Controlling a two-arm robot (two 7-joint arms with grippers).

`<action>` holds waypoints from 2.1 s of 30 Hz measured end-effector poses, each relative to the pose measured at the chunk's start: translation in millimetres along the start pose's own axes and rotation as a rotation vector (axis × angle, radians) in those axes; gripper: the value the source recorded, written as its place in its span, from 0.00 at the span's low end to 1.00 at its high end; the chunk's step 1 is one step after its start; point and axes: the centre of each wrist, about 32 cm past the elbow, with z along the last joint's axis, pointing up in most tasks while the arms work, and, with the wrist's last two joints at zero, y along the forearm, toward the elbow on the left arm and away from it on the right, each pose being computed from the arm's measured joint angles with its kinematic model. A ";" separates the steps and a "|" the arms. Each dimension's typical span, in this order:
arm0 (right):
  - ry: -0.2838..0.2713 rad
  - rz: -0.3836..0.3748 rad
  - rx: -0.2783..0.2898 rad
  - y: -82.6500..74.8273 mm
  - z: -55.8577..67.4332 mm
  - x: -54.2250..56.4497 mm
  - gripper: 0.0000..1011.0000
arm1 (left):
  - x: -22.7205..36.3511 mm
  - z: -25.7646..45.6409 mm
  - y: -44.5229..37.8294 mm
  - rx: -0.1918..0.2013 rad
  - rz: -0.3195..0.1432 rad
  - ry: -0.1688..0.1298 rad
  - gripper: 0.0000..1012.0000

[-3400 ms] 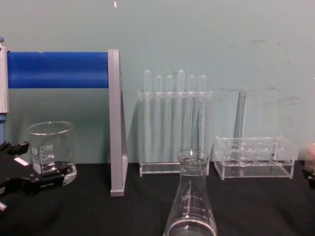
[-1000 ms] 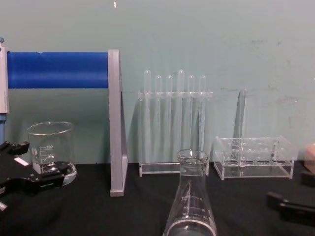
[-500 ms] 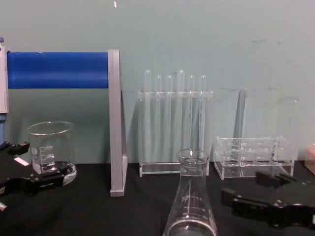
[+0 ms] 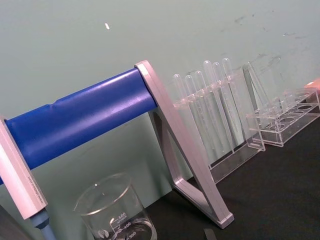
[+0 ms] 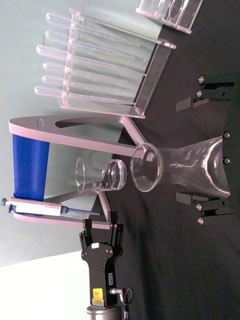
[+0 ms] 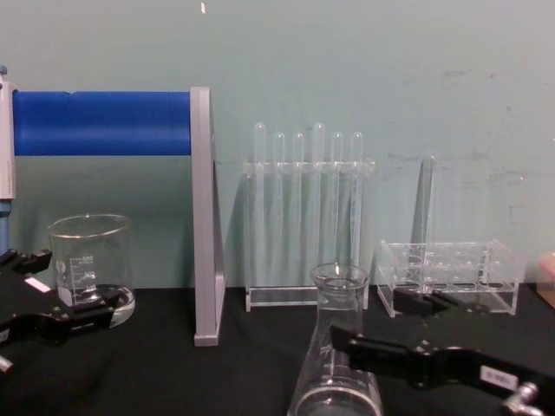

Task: Grasp the erlenmeyer flask with one hand, shake it three times, then place it back.

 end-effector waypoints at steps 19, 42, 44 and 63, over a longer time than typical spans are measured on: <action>-0.008 0.011 0.013 35.9 0.0 -3.6 0.99 | 0.0 0.0 0.0 0.000 0.000 0.000 0.99; -0.014 0.009 0.016 39.1 0.1 -3.7 0.92 | 0.0 0.0 0.0 0.000 0.000 0.000 0.99; -0.013 0.009 0.016 39.0 0.1 -3.8 0.89 | 0.0 0.0 0.0 0.000 0.000 0.000 0.99; -0.012 0.009 0.016 38.7 0.2 -3.9 0.44 | 0.0 0.0 0.0 0.000 0.000 0.000 0.99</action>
